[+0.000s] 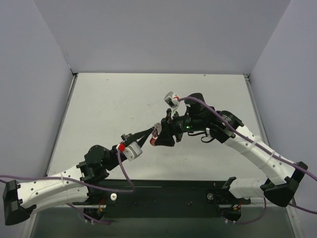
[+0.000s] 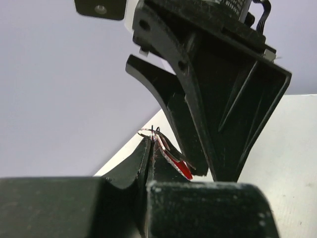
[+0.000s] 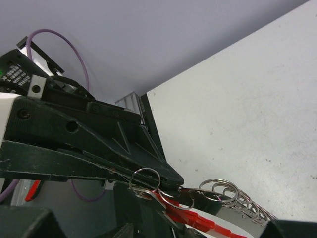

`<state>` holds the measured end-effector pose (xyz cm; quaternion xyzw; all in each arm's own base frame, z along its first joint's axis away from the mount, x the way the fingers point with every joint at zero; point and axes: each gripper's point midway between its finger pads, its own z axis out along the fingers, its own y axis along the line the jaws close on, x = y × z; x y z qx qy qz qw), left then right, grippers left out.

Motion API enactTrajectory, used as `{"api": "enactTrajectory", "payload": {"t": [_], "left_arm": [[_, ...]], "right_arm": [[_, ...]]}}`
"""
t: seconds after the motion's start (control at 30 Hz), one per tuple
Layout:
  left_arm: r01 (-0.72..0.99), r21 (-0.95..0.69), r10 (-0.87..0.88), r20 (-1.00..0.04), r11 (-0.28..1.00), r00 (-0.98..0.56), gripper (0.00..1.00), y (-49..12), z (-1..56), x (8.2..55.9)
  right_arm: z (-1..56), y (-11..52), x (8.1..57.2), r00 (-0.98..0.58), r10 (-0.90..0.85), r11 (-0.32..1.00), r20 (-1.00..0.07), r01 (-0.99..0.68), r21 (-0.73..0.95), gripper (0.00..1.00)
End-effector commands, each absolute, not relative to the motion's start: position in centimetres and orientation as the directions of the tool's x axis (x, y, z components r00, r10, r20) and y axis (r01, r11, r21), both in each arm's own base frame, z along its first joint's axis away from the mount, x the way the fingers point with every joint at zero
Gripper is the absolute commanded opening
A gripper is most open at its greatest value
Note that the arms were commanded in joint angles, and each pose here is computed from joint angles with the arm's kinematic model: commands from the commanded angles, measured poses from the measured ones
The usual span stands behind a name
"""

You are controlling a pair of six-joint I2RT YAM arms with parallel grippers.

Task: Put the keys on the keyring

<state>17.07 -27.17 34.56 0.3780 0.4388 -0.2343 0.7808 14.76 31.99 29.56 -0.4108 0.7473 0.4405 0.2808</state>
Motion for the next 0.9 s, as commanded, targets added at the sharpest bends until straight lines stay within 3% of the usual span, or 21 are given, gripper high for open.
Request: {"api": "enactTrajectory", "payload": {"t": [0.0,0.17,0.3,0.67,0.87], "left_arm": [[0.683,0.347,-0.154,-0.815,0.642,0.559,0.00,-26.3,38.3,16.3],[0.695,0.357,-0.179,-0.800,0.624,0.573,0.00,-26.3,38.9,15.7],[0.711,0.365,-0.210,-0.786,0.602,0.581,0.00,-26.3,39.3,14.9],[0.795,0.414,-0.349,-0.737,0.443,0.578,0.00,-27.8,40.7,11.1],[0.818,0.417,-0.406,-0.719,0.396,0.564,0.00,-27.7,42.1,9.7]], "right_arm": [[34.5,30.8,14.3,-0.390,-0.277,0.253,-0.878,-0.911,0.325,0.45],[37.0,28.7,14.0,-0.272,-0.225,0.269,-0.936,-0.940,0.209,0.55],[38.0,28.0,14.4,-0.215,-0.192,0.301,-0.958,-0.942,0.151,0.53],[39.1,29.0,12.1,-0.063,-0.132,0.107,-0.989,-0.993,0.049,0.52],[40.2,28.5,11.5,-0.003,-0.105,0.083,-0.994,-0.997,-0.006,0.51]]}}
